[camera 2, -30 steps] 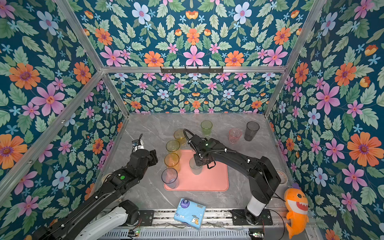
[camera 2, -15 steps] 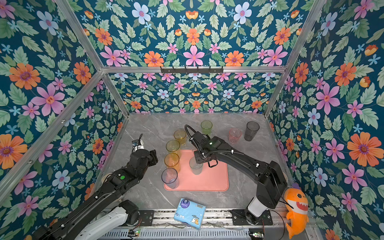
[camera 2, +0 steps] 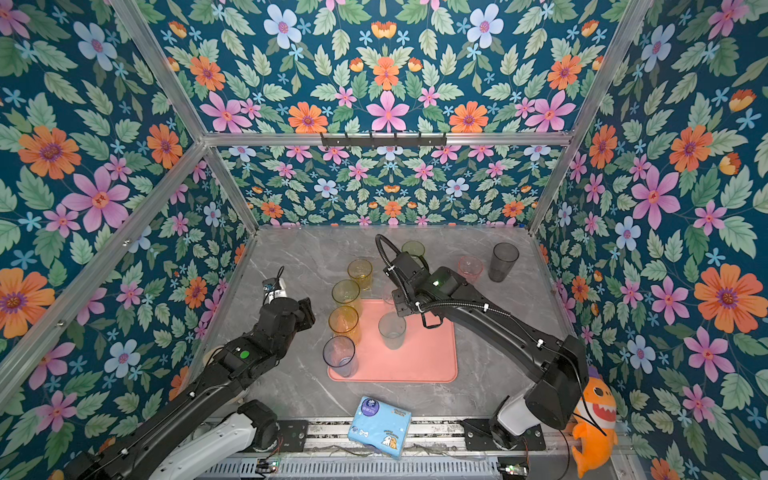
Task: Place the glasses into the tray
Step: 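Move the right gripper to the dark grey cup in the far corner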
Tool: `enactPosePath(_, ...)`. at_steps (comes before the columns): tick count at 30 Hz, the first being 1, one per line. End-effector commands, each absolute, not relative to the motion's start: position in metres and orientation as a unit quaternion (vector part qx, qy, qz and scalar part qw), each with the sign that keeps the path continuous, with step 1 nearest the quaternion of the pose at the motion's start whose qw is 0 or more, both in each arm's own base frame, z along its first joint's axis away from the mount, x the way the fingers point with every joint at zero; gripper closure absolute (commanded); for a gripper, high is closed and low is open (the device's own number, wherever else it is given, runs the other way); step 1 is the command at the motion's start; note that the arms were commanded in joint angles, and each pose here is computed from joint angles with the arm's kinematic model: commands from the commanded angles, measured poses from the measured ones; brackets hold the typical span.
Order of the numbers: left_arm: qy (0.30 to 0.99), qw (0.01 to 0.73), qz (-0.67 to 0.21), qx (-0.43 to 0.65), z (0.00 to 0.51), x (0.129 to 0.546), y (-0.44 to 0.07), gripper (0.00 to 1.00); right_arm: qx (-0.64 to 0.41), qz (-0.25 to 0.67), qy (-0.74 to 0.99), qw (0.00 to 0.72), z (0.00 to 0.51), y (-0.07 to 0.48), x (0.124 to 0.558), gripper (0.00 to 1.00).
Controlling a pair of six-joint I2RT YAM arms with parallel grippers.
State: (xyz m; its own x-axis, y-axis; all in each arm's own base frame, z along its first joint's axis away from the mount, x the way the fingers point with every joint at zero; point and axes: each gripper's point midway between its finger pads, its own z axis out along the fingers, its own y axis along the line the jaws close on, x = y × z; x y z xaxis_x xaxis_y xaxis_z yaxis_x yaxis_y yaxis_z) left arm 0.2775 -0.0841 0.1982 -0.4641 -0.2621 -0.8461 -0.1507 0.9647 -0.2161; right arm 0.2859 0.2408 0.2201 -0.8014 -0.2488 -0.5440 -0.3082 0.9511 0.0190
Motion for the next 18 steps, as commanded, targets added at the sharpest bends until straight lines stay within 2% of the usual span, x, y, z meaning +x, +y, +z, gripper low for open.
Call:
enactPosePath(1,0.847,0.515,-0.041,-0.121,0.206,0.281,-0.081,0.35,-0.144,0.024,0.940,0.309,0.232,0.231,0.297,0.65)
enactPosePath(11,0.841,0.529,-0.029,-0.114,0.216,0.292,-0.084,0.34,-0.066,0.029,0.937,0.342,0.259,0.186,0.338,0.54)
enactPosePath(18,0.841,0.529,-0.021,-0.110,0.209,0.296,-0.085,0.28,0.011,0.013,0.933,0.361,0.266,0.131,0.365,0.49)
